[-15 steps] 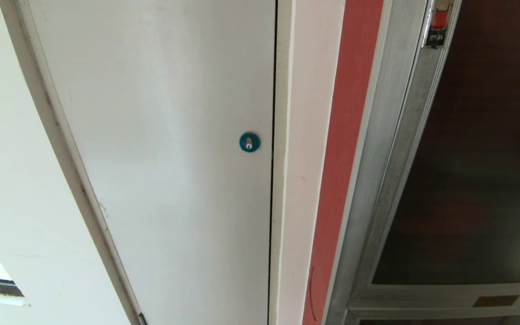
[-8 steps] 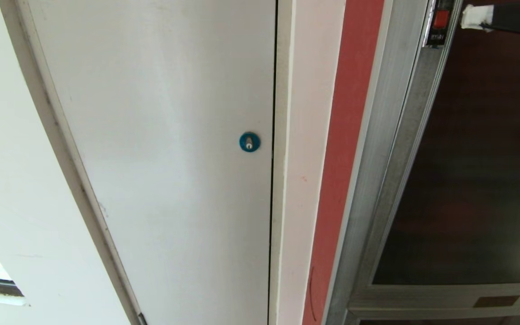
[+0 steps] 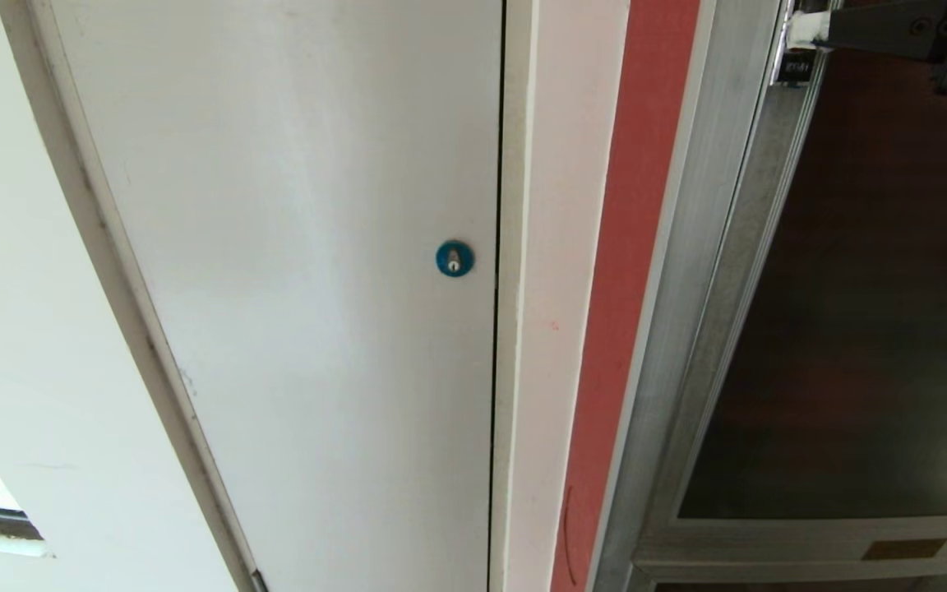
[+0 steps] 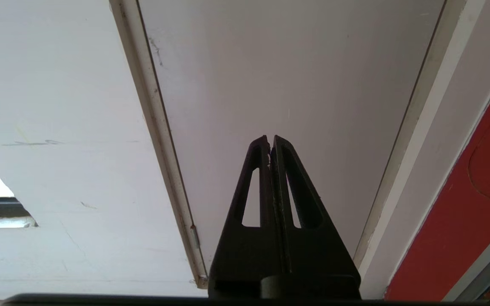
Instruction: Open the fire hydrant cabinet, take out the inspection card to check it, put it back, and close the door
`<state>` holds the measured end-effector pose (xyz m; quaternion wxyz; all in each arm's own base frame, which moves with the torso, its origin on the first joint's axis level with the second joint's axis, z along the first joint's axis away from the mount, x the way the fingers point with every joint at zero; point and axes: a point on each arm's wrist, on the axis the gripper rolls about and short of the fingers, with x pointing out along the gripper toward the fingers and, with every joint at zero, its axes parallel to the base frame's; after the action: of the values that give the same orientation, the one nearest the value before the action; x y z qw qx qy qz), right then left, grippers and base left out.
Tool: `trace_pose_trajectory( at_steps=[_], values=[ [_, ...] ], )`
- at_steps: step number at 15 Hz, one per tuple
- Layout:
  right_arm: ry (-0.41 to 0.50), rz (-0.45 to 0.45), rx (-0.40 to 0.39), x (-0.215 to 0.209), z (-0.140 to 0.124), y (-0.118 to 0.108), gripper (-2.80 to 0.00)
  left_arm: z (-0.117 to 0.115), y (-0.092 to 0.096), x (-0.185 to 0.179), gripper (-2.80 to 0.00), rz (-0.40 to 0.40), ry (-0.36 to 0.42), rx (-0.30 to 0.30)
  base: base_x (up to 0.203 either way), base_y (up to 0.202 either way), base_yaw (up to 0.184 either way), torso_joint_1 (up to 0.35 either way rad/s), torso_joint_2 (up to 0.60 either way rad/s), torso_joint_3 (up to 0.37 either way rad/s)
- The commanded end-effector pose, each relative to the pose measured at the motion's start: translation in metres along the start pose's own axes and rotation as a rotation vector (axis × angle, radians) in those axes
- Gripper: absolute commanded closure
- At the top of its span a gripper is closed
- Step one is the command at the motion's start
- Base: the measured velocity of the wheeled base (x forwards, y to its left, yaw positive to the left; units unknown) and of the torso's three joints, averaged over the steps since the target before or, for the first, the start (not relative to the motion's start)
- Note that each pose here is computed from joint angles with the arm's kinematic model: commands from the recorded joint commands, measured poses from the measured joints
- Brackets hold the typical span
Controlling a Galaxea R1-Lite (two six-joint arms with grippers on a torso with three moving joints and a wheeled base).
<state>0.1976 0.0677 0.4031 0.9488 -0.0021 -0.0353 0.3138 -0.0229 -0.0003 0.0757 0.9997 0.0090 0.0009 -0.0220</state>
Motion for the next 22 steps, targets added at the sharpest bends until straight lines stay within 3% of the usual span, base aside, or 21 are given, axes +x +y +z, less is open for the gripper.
trace_pose_trajectory(
  at_steps=[1, 7, 13, 22],
  values=[
    [-0.001, -0.016, 0.000, -0.003, 0.000, 0.000, 0.00, 0.000, 0.000, 0.000, 0.00, 0.000, -0.001, 0.000, 0.000, 0.000, 0.000, 0.000, 0.00, 0.000],
    [0.007, -0.069, 0.000, -0.011, -0.003, 0.001, 0.00, 0.000, 0.000, 0.000, 0.00, 0.000, 0.001, 0.000, 0.000, 0.000, 0.000, 0.000, 0.00, 0.000],
    [-0.002, -0.064, -0.005, -0.029, 0.001, 0.008, 0.00, 0.000, 0.000, 0.000, 0.00, 0.000, -0.001, 0.000, 0.000, 0.000, 0.000, 0.000, 0.00, 0.000],
    [0.008, -0.041, 0.002, -0.017, -0.002, 0.008, 0.00, 0.000, 0.000, 0.000, 0.00, 0.000, 0.000, 0.000, 0.000, 0.000, 0.000, 0.000, 0.00, 0.000]
  ],
)
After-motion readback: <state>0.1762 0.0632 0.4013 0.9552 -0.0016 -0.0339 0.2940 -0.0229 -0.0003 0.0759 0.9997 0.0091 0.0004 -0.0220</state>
